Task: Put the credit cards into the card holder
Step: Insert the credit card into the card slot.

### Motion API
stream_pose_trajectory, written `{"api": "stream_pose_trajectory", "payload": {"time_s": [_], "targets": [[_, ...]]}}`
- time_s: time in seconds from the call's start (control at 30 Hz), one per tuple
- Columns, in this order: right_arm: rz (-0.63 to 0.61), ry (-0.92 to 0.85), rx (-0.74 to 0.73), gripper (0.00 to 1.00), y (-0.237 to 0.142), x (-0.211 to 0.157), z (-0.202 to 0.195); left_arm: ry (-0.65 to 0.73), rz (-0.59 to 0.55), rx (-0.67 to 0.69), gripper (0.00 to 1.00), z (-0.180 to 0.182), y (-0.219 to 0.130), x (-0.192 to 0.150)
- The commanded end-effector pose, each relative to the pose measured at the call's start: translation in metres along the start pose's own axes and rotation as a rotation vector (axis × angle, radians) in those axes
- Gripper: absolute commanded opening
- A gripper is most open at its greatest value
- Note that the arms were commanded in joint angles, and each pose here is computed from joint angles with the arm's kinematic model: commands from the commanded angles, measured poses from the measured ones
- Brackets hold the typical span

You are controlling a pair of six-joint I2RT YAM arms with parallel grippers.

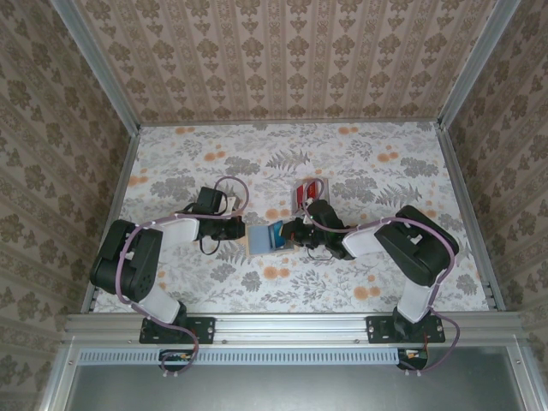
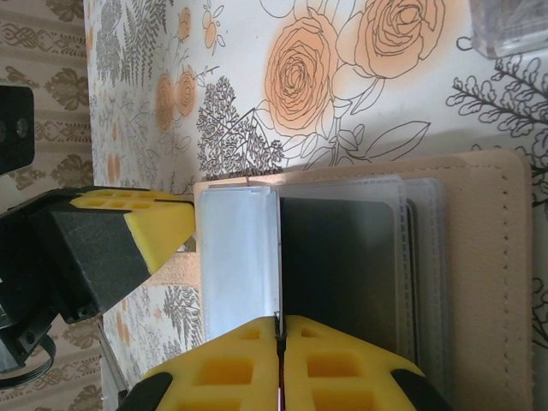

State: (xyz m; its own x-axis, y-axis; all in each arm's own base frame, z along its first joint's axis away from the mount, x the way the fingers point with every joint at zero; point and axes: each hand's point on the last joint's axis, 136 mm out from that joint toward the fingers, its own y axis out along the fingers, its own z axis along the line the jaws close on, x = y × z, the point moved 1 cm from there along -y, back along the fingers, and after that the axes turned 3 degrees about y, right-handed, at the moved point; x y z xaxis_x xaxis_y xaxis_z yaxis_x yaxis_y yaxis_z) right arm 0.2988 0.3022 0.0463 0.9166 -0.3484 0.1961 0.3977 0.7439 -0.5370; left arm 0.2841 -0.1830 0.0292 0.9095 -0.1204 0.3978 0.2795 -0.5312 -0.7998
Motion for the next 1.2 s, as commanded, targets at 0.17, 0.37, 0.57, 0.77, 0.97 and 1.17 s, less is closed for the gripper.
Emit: {"api": "stream_pose_trajectory", "payload": {"time_s": [0.17,0.37,0.57,0.77,0.97,1.17], "targets": [[0.021,-0.025,0.023,0.10,0.008,-0.005,0.011,-0.008,0.005,-0.041,0.00,-0.010,0.003,0.000],[0.026,-0.034,0.023,0.10,0.009,-0.008,0.012,-0.005,0.008,-0.039,0.00,-0.010,0.004,0.000],[0.025,-0.052,0.006,0.11,0.010,-0.009,0.012,-0.001,0.010,-0.039,0.00,-0.011,0.004,0.000],[0.020,-0.075,-0.011,0.19,0.009,-0.009,0.012,0.002,0.011,-0.033,0.00,-0.011,0.004,0.000],[-0.001,-0.187,-0.115,0.26,-0.001,-0.003,0.015,0.004,0.013,-0.019,0.00,-0.008,0.003,-0.001],[-0.041,-0.301,-0.214,0.35,-0.017,0.010,0.020,0.004,0.012,-0.021,0.00,-0.009,0.003,-0.001]]}}
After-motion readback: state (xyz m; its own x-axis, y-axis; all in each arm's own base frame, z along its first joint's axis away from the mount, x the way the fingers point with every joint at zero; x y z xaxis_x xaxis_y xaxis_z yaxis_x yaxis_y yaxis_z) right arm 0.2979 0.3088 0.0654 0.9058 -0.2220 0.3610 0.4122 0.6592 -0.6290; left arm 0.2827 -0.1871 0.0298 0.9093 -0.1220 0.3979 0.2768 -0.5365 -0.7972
